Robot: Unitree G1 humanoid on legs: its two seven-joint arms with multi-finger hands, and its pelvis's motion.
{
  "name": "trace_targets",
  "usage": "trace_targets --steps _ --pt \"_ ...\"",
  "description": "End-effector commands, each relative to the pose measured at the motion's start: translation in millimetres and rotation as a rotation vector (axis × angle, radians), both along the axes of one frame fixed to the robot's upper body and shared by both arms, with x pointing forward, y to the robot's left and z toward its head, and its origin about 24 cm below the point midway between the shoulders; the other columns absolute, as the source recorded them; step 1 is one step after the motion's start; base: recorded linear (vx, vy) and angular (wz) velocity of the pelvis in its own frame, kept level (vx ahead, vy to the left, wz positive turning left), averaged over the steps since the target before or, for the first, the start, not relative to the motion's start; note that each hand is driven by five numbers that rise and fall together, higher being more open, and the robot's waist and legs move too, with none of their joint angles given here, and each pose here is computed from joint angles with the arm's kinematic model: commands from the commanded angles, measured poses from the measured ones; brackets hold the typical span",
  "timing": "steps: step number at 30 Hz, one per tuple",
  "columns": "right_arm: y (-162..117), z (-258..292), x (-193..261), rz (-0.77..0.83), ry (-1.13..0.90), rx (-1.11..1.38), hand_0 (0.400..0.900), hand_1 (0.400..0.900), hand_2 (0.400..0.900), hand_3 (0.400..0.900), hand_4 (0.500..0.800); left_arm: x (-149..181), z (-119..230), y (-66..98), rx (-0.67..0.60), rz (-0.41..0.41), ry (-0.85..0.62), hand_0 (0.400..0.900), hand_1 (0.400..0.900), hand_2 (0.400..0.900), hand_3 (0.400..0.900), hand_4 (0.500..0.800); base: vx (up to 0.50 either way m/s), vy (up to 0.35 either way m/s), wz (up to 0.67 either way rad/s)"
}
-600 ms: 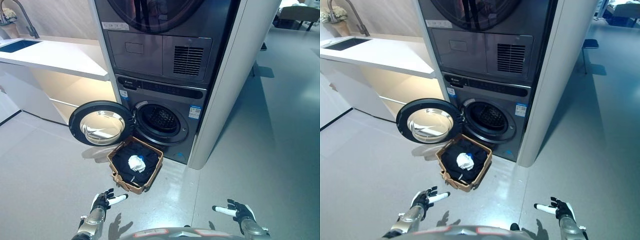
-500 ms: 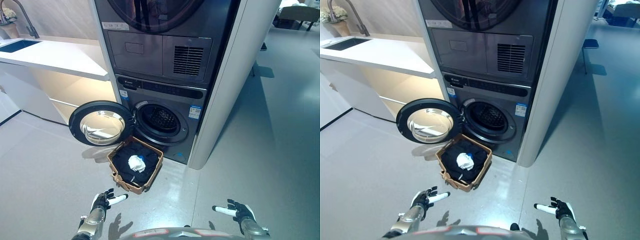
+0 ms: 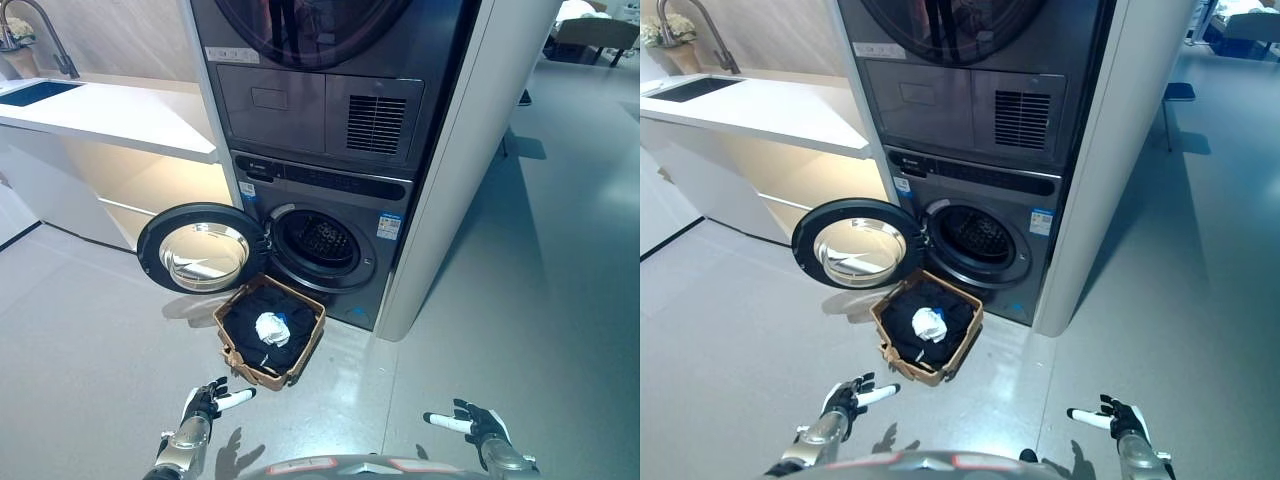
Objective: Put the clothes in the basket into the washing machine.
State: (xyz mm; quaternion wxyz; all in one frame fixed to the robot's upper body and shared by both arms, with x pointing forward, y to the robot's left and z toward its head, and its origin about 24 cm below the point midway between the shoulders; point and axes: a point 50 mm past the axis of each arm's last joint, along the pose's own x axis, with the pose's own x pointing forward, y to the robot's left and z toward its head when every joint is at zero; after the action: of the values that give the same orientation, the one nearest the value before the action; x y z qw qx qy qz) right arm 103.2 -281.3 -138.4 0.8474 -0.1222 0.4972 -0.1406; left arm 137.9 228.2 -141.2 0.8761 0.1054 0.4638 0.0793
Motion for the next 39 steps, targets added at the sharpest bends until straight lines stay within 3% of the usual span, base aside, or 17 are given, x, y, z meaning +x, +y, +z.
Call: trace_targets --steps 1,14,21,31,39 --pt "1.8 6.3 21.0 0.015 -0.082 -0.021 0.900 0.900 0.900 0.900 0.800 29.3 20.2 26.5 0.096 -0.004 -0.119 0.900 0.900 0.900 0.900 0.800 0.010 0.045 0.01" --pt "-0.8 9.0 28.4 0.011 -0.092 -0.021 0.900 0.900 0.900 0.900 0.800 36.9 24.0 27.8 0.107 -0.019 -0.136 0.900 0.900 0.900 0.900 0.800 -0.008 0.114 0.00" --pt "-11.0 10.5 22.7 -0.011 -0.077 -0.040 0.900 0.900 0.900 0.900 0.800 46.3 29.3 25.1 0.110 -0.082 -0.158 0.900 0.900 0.900 0.900 0.800 -0.029 0.251 0.07" --pt "-9.7 3.8 6.4 -0.070 -0.039 -0.010 0.900 0.900 0.900 0.900 0.800 39.9 28.2 39.6 0.139 -0.042 -0.125 0.900 0.900 0.900 0.900 0.800 0.119 0.047 0.14" --pt "-11.7 0.8 -9.4 -0.089 -0.003 -0.010 0.900 0.900 0.900 0.900 0.800 33.9 27.1 40.0 0.141 -0.038 -0.121 0.900 0.900 0.900 0.900 0.800 0.224 -0.101 0.17"
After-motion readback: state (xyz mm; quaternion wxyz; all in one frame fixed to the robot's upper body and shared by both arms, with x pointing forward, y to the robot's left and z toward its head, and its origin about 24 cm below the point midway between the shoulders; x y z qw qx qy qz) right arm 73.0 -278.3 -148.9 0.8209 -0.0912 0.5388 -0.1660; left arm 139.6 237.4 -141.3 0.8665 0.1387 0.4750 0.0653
